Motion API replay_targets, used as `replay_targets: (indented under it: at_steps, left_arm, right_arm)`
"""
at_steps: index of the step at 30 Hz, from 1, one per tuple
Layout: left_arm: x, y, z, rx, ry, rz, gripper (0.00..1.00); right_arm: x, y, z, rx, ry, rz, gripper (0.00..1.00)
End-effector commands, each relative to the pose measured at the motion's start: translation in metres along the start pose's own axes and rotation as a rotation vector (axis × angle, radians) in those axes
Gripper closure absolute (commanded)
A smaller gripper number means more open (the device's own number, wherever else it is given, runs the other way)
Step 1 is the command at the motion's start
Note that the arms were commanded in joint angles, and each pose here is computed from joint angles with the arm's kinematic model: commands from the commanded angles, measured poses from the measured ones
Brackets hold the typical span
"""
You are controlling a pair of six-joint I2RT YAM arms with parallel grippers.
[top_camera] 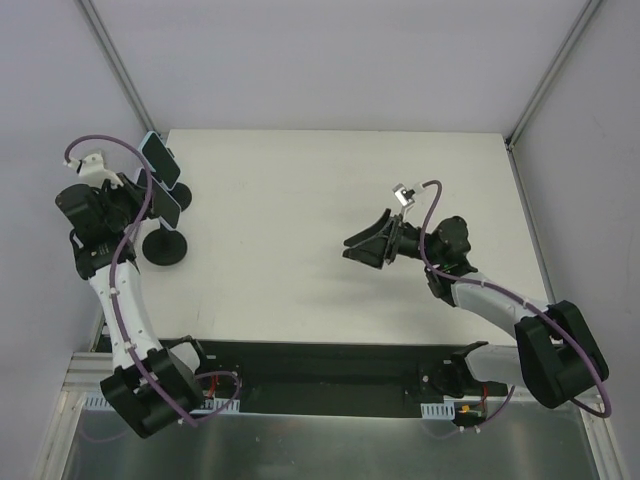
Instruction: Place the phone on the phone stand
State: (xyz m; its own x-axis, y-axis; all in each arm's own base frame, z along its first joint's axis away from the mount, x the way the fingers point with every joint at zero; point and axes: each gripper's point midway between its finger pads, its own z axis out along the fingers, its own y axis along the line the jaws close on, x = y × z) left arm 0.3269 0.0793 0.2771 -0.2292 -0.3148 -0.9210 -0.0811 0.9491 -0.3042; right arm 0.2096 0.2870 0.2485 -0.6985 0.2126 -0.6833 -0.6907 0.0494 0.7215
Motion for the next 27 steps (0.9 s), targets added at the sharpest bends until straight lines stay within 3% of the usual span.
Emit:
replay_targets:
  at_steps: [1, 13, 27]
  left_arm:
    - [-0.077, -0.018, -0.010, 0.222, -0.224, 0.090, 1.00]
    - [-0.064, 0.040, 0.014, 0.248, -0.144, 0.035, 1.00]
    - [-0.057, 0.055, 0.033, 0.320, -0.078, 0.000, 1.00]
  right_arm:
    - [0.000, 0.005, -0.013, -0.034, -0.001, -0.061, 0.03]
    - [-0.012, 0.007, -0.029, -0.068, -0.070, -0.050, 0.03]
    - [-0.011, -0.003, -0.028, -0.052, -0.066, -0.040, 0.03]
